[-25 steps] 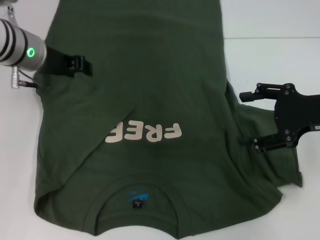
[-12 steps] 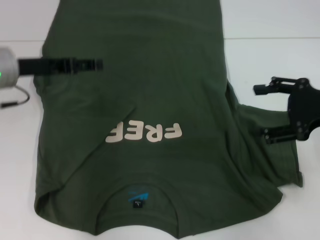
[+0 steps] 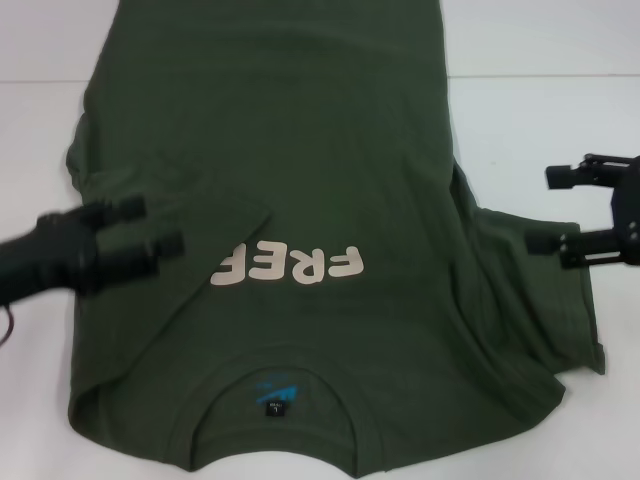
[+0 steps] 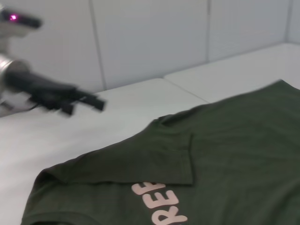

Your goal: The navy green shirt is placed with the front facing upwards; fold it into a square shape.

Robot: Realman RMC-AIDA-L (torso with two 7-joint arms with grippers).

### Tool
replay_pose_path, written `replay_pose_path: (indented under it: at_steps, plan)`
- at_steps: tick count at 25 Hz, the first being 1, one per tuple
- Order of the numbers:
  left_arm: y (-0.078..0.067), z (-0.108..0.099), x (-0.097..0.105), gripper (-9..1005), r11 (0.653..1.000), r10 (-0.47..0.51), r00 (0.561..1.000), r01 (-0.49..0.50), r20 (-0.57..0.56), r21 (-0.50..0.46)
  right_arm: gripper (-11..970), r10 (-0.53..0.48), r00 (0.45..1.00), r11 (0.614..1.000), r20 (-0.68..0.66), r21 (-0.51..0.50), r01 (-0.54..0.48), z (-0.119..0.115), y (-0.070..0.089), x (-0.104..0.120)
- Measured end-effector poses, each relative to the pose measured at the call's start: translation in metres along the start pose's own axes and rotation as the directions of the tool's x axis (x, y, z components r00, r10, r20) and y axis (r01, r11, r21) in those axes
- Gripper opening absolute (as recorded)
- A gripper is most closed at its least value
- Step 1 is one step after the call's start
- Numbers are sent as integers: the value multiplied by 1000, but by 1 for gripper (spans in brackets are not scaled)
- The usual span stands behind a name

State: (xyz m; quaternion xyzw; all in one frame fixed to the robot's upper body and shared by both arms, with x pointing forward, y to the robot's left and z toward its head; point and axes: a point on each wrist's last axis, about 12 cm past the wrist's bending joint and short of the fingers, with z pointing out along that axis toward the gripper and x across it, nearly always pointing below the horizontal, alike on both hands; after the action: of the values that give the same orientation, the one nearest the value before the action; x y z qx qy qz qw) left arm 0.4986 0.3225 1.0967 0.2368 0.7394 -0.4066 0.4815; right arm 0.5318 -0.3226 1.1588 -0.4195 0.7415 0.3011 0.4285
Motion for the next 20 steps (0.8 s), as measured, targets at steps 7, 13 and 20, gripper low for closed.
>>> replay_pose_path:
  at_steps: [7,13,20]
  plan:
    - [-12,-15,33,917,986,156,983,-150,-95,66,939,188,977,980,-105,92,-179,-12,-5,-22]
    - [-20,-36,35,916,968,214,970,-194,-117,159,932,347,874,938,-341,126,-323,-4,-4,-50]
    - [-20,-44,33,916,959,239,957,-206,-165,194,917,493,657,870,-570,306,-387,28,-6,-65]
